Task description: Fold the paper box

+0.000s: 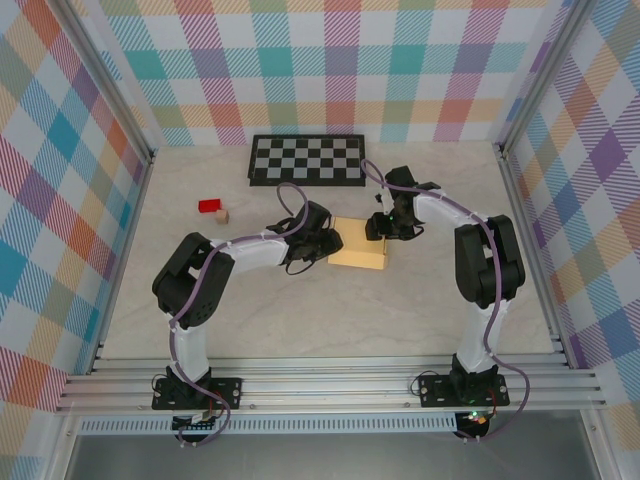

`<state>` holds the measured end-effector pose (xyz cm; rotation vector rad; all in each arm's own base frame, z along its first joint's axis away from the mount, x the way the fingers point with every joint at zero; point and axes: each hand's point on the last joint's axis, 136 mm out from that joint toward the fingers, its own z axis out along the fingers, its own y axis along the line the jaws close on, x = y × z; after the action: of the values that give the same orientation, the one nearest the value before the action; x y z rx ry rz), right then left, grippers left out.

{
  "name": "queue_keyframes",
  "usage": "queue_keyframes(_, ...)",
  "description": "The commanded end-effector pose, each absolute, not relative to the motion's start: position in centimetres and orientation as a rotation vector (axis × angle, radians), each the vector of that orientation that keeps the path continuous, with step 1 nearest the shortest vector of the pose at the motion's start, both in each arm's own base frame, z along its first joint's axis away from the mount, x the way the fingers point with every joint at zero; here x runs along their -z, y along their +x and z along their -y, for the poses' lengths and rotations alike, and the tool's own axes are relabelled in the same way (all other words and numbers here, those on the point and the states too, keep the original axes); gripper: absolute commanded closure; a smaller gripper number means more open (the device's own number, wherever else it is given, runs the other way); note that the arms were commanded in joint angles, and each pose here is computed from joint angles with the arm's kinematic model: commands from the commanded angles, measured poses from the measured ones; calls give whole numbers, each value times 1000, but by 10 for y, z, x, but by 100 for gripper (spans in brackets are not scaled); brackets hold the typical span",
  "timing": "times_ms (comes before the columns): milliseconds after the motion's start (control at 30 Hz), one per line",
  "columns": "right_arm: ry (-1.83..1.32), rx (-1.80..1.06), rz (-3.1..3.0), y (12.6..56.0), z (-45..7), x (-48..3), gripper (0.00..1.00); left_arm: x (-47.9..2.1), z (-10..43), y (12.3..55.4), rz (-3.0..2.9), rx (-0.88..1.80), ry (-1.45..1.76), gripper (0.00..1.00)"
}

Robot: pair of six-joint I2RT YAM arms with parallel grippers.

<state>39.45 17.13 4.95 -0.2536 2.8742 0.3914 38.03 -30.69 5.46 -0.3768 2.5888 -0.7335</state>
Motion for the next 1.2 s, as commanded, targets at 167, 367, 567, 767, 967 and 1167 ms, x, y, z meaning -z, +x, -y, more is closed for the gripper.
queue_keyframes(167, -267, -346, -3026, 364, -164, -23, 44, -75, 298, 386, -2565, 718, -445, 64)
queue_keyframes(367, -262, -345, -3017, 366, -164, -27, 43, -74, 295, 384, -2573, 701, -465, 74)
queue_keyframes(567, -248, -349, -3007, 367, -165, -32, 43, -76, 290, 383, -2576, 655, -437, 77)
queue_keyframes(767, -187, -380, -2984, 369, -166, -46, 41, -75, 284, 381, -2598, 552, -359, 78)
queue_keyframes(967, -56, -422, -2915, 374, -164, -79, 38, -74, 283, 378, -2618, 500, -314, 78)
queue_keyframes(1167, 126, -461, -2897, 353, -157, -94, 38, -80, 295, 375, -2618, 566, -269, 73)
